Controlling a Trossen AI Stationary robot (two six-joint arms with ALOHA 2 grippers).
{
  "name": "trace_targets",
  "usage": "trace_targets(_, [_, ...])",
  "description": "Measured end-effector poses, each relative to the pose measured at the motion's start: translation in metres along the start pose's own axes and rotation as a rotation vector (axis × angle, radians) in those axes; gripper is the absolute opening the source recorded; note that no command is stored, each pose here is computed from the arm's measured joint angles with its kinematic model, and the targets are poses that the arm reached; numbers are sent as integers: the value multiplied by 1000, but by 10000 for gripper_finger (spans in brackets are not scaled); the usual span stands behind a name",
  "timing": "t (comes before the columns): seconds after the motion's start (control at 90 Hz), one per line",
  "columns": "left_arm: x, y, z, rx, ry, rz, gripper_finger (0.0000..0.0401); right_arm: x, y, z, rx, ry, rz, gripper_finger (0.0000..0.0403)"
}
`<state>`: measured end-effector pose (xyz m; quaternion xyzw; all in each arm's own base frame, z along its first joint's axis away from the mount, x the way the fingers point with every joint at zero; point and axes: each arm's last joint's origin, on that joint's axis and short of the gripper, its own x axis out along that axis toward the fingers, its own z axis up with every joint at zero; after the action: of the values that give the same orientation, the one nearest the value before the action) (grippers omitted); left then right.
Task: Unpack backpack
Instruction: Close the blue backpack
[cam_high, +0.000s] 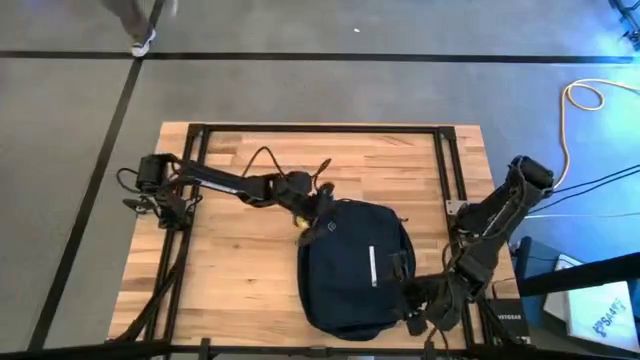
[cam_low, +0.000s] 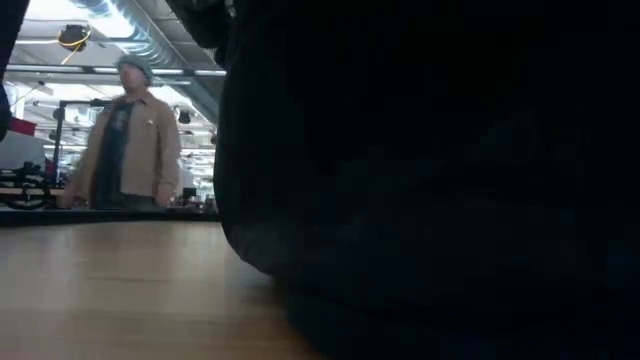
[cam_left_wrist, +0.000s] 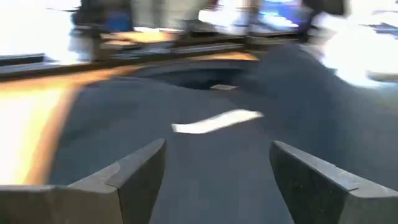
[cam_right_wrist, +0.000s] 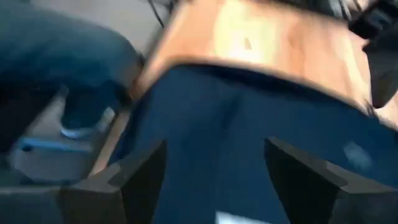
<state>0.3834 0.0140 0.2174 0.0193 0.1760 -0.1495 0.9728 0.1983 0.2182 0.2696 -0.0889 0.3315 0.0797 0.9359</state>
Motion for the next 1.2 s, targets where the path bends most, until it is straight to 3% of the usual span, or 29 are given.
trace_targets(0.067, [7, 16, -3, -11, -29, 110, 272, -2, -8, -9, 1, 73, -93, 253])
trace_targets(0.2, [24, 49, -8, -82, -78, 134, 272, -10, -22, -28, 57, 230, -231, 243])
trace_targets(0.322, [43, 70, -8, -94, -32, 286, 272, -18, -32, -38, 104, 307, -313, 225])
trace_targets(0.4, [56, 77, -3, -141, 6, 254, 272, -21, -34, -38, 152, 308, -321, 216])
trace_targets(0.567, [74, 80, 2, -163, 152, 227, 272, -27, -34, -39, 279, 390, -218, 201])
trace_targets(0.778, [78, 83, 8, -236, 171, 117, 272, -31, -36, -45, 369, 512, -210, 187])
trace_targets(0.978, [84, 81, -2, -195, 205, 128, 264, -34, -39, -49, 362, 551, -250, 186])
trace_targets(1.078, [85, 76, -6, -186, 251, 86, 240, -35, -39, -50, 422, 597, -239, 186])
trace_targets(1.2, [89, 73, -7, -160, 240, 116, 227, -39, -41, -49, 492, 602, -238, 186])
